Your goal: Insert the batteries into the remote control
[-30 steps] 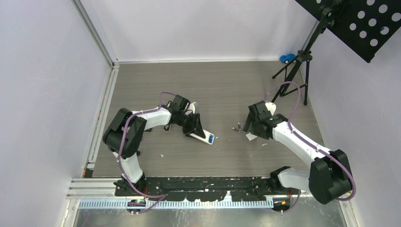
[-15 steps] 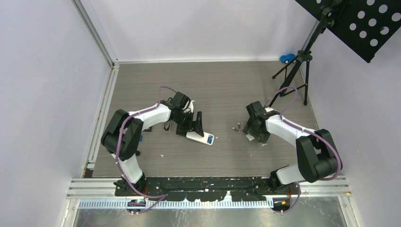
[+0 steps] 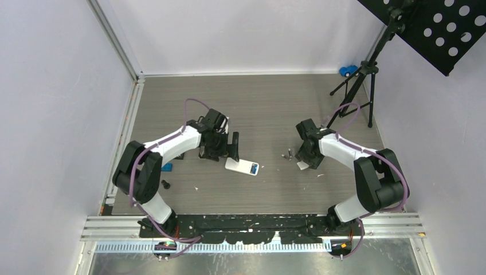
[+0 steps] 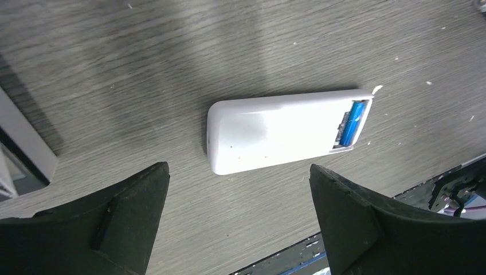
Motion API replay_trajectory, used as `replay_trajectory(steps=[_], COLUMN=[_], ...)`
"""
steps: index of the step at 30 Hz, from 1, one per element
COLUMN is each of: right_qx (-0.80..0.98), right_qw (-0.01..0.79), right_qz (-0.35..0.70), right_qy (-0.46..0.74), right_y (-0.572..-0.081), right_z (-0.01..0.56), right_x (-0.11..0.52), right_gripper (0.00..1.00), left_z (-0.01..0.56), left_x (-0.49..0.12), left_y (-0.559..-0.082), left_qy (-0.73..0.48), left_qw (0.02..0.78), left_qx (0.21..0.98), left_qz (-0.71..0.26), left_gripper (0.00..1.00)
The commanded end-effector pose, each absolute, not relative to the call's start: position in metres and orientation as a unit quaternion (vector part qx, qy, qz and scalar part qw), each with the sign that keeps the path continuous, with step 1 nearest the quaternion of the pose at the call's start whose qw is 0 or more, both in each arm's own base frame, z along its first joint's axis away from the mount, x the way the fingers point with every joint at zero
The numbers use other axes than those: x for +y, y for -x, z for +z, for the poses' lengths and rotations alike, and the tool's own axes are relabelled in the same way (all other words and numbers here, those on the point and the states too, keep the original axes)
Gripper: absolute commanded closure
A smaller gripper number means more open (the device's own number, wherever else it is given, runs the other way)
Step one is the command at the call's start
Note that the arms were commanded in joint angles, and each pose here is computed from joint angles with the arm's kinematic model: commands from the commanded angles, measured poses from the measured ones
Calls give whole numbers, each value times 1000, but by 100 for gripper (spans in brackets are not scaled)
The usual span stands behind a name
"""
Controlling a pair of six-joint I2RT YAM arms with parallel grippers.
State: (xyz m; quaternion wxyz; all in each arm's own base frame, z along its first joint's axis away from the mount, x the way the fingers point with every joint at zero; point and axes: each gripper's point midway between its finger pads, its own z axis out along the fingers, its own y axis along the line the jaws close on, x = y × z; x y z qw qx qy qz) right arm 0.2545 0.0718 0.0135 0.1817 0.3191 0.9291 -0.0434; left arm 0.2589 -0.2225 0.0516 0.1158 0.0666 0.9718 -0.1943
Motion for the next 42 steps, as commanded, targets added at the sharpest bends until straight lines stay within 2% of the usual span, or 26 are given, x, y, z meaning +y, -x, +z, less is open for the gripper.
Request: replay_trajectory(steps=[1, 2, 4, 8, 12, 18, 23, 28, 34, 42], right_qx=[929, 931, 930, 928, 929, 930, 936, 939, 949, 954], right_qw=[161, 157, 159, 168, 154, 143, 138, 151, 131, 141], right_qz=[-54, -52, -48, -48, -62, -72, -51, 14, 89, 114], right_qy=[-328, -326, -328, -330, -330, -329, -320, -308, -273, -237], right_y=[-249, -248, -247, -247, -245, -245, -247, -255, -249, -242], right_z=[0, 0, 0, 2, -6, -12, -10, 3, 22, 32], right_x=[71, 72, 72, 70, 69, 69, 77, 98, 135, 161], right_gripper=[46, 36, 24, 23, 35, 47, 59, 63, 63, 64], left_z=[82, 87, 96, 112, 122, 132, 139, 137, 129, 120], left_x=[-222, -224, -228, -236, -243, -251, -274, -300, -324, -341], left_y=[-269, -269, -269, -267, -265, -261, -251, -238, -229, -227], left_qy=[-70, -73, -76, -77, -73, -70, -68, -65, -63, -47], left_qw=[164, 167, 177, 192, 202, 208, 189, 158, 136, 123], left_qx=[963, 960, 955, 943, 933, 921, 896, 875, 865, 859], left_qz=[-203, -212, -227, -260, -289, -322, -396, -453, -478, -496], left_gripper=[5, 5, 5, 5, 5, 5, 6, 8, 17, 25])
